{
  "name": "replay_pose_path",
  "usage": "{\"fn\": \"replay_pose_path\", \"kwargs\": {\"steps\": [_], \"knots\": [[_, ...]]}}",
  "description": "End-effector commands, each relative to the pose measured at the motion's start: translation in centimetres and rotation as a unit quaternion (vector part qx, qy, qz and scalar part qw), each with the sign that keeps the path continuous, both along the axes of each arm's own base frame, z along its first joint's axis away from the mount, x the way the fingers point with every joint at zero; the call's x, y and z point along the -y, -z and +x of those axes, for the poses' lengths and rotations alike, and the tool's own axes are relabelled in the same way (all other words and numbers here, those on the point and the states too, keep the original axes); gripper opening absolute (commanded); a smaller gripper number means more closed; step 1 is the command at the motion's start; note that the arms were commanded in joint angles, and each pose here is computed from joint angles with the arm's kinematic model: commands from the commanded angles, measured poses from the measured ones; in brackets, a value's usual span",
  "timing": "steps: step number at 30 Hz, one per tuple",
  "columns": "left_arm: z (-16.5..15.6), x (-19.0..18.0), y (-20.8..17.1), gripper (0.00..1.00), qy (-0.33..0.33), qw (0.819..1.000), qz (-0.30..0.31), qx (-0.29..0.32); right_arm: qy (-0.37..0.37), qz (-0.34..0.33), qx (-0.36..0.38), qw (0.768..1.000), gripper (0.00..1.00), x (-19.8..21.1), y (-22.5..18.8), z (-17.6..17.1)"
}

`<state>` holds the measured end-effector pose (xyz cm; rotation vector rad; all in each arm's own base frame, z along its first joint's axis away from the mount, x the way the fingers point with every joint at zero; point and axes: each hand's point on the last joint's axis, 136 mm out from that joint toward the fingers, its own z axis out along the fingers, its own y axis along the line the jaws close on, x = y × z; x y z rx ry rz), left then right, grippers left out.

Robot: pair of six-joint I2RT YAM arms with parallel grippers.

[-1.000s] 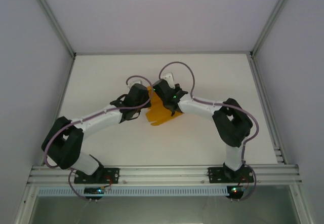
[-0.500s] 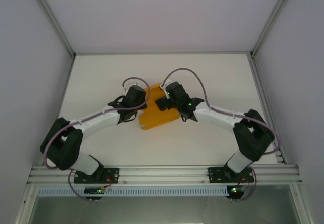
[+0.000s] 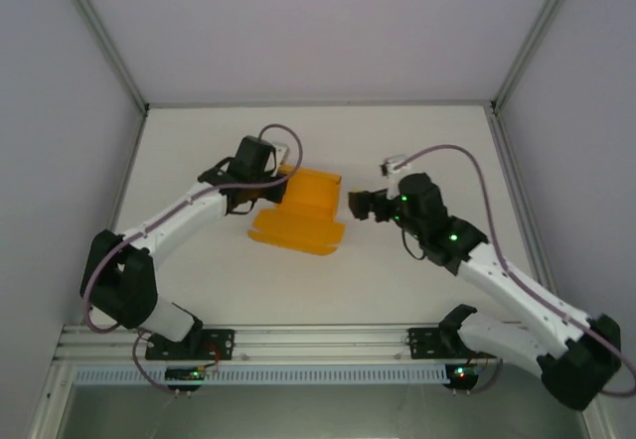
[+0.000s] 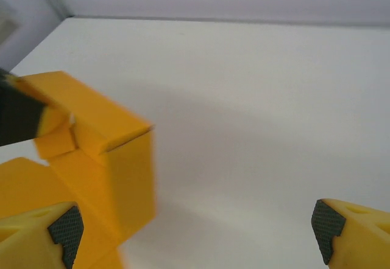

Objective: Assemble paper box

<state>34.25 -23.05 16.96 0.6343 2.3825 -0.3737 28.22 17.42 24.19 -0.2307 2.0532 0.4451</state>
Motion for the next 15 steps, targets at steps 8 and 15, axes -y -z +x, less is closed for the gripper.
{"fn": "replay_pose_path", "kwargs": {"steps": [8, 15], "knots": [[-6.0, -0.2, 5.1, 0.0, 0.243, 0.936, 0.225, -0.116, 0.1, -0.014, -0.157, 0.982, 0.99, 7.5, 7.4, -5.5], [-5.0, 1.9, 9.8, 0.0, 0.268, 0.901, 0.315, -0.131, 0.123, -0.007, -0.166, 0.978, 0.99, 8.7, 8.0, -5.3]]}}
